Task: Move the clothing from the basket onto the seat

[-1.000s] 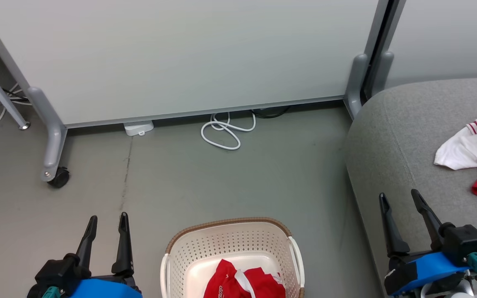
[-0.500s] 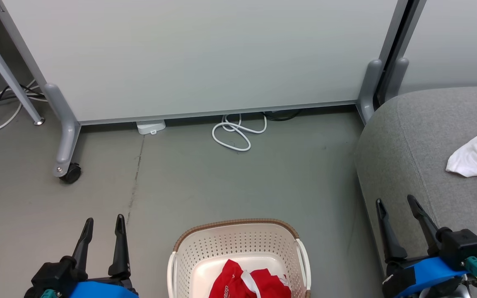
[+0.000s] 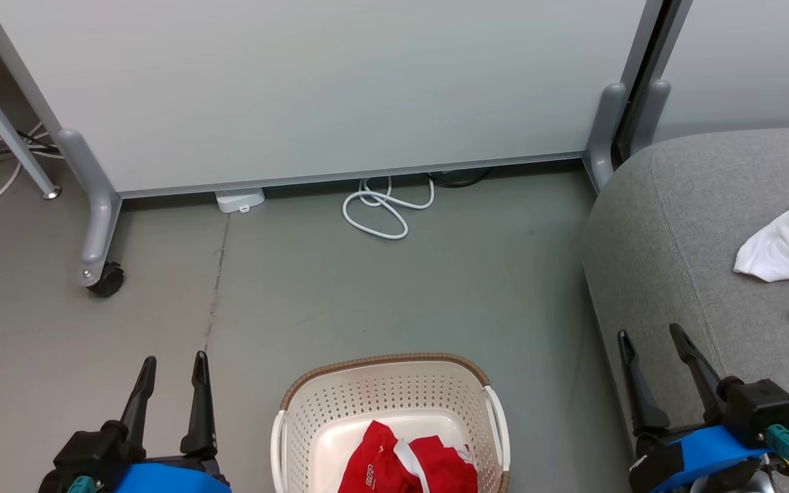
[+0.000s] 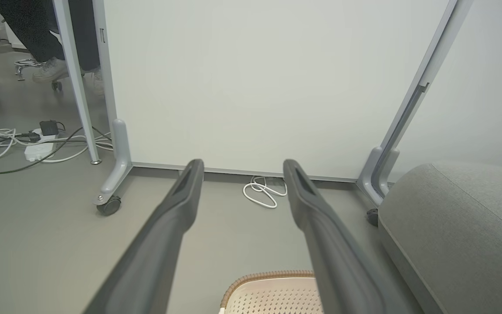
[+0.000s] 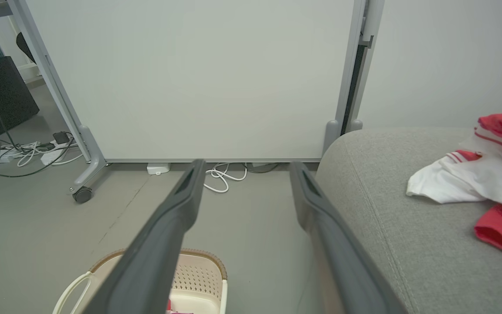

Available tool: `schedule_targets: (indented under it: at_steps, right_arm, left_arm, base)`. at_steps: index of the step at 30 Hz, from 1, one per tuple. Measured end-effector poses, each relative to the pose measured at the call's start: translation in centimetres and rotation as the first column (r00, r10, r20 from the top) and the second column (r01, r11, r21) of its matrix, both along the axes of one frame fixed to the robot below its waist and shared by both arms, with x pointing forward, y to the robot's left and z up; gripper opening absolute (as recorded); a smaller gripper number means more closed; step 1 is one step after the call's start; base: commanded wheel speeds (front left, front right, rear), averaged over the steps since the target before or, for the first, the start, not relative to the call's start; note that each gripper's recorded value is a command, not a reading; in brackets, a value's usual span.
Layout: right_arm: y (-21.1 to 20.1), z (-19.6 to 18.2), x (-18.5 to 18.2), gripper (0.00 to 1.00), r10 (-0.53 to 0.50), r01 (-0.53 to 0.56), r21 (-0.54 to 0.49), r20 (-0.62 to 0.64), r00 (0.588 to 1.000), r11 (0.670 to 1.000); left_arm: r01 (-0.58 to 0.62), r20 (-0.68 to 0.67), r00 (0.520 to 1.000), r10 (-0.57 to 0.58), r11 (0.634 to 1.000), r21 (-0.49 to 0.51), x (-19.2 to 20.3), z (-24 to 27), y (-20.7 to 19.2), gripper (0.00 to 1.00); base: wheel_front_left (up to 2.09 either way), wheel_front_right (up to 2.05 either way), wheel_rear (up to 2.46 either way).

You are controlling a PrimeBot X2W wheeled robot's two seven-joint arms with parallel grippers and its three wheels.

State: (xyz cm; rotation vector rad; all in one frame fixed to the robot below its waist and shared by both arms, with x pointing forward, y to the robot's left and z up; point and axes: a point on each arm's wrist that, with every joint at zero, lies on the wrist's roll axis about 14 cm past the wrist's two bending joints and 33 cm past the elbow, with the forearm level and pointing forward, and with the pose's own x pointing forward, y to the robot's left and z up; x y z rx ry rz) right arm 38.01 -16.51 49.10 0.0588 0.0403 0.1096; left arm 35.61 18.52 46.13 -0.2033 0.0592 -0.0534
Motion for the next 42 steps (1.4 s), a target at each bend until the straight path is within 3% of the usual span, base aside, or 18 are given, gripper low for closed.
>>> schedule_targets:
  at_steps: [12,20,29,37,42]
  right_arm:
    - [0.1,-0.7,0.7,1.00,0.002,-0.002,0.006,-0.015,1.000,1.000]
    - [-0.7,-2.3,1.9,1.00,-0.021,0.021,0.000,-0.052,0.998,1.000]
    - [-2.4,-5.4,2.4,1.00,-0.070,0.070,-0.002,-0.116,0.991,0.998]
    - [-3.7,-9.0,2.8,1.00,-0.107,0.107,-0.011,-0.202,0.973,0.994]
    - [-3.8,-11.4,3.1,1.00,-0.107,0.107,-0.013,-0.250,0.962,0.994]
  left_arm:
    - [0.088,-0.090,0.992,-0.089,0.996,-0.019,1.7,-2.9,-2.7,1.00]
    - [0.229,-0.248,0.939,-0.237,0.972,-0.061,3.9,-8.5,-7.2,1.00]
    - [0.394,-0.459,0.791,-0.404,0.911,-0.123,4.7,-16.6,-12.5,1.00]
    - [0.488,-0.623,0.603,-0.499,0.848,-0.206,4.8,-23.0,-16.5,1.00]
    - [0.488,-0.742,0.472,-0.476,0.842,-0.230,3.9,-27.7,-16.2,1.00]
  base:
    - [0.00,0.00,0.00]
    - [0.00,0.00,0.00]
    - [0.00,0.00,0.00]
    - [0.00,0.00,0.00]
    - [0.00,0.00,0.00]
